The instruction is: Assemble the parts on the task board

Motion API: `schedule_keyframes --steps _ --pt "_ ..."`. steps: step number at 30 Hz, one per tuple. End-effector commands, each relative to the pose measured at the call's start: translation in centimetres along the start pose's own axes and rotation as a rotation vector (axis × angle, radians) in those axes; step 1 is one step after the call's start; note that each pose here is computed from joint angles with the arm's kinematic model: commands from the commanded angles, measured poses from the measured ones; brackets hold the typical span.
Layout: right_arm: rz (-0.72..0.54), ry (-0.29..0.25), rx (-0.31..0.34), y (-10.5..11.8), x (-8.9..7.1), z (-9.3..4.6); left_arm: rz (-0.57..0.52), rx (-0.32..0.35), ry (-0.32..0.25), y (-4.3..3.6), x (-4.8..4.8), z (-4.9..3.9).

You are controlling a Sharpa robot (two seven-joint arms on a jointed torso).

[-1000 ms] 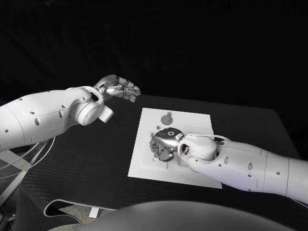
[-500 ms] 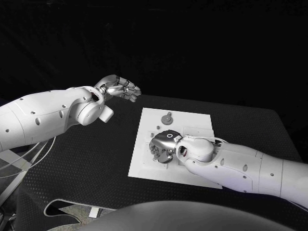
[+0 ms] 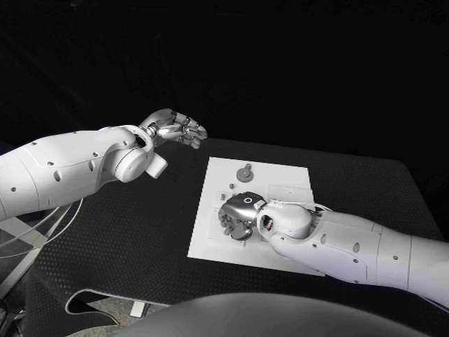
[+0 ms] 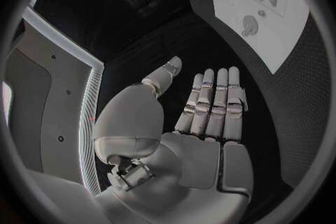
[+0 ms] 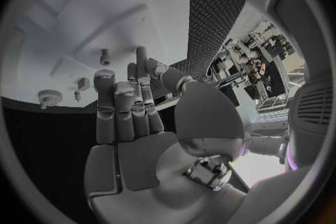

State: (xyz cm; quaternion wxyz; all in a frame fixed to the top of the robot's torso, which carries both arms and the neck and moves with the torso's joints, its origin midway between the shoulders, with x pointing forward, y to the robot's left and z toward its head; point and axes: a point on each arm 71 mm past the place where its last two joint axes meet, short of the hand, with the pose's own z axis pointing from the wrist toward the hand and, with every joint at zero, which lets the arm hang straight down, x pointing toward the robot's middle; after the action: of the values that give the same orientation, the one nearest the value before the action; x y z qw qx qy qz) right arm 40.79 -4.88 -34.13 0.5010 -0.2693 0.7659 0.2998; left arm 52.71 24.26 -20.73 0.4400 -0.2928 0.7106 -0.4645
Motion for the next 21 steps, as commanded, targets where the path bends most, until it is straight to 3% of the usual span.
schedule_keyframes --steps 1,21 --pt "-0.01 0.017 -0.01 0.2 0.43 0.01 -0.001 0.009 0.007 -0.16 0.06 0.02" --pt "-0.018 0.047 -0.003 0.32 1.25 0.47 -0.001 0.009 0.008 -0.18 0.09 0.02"
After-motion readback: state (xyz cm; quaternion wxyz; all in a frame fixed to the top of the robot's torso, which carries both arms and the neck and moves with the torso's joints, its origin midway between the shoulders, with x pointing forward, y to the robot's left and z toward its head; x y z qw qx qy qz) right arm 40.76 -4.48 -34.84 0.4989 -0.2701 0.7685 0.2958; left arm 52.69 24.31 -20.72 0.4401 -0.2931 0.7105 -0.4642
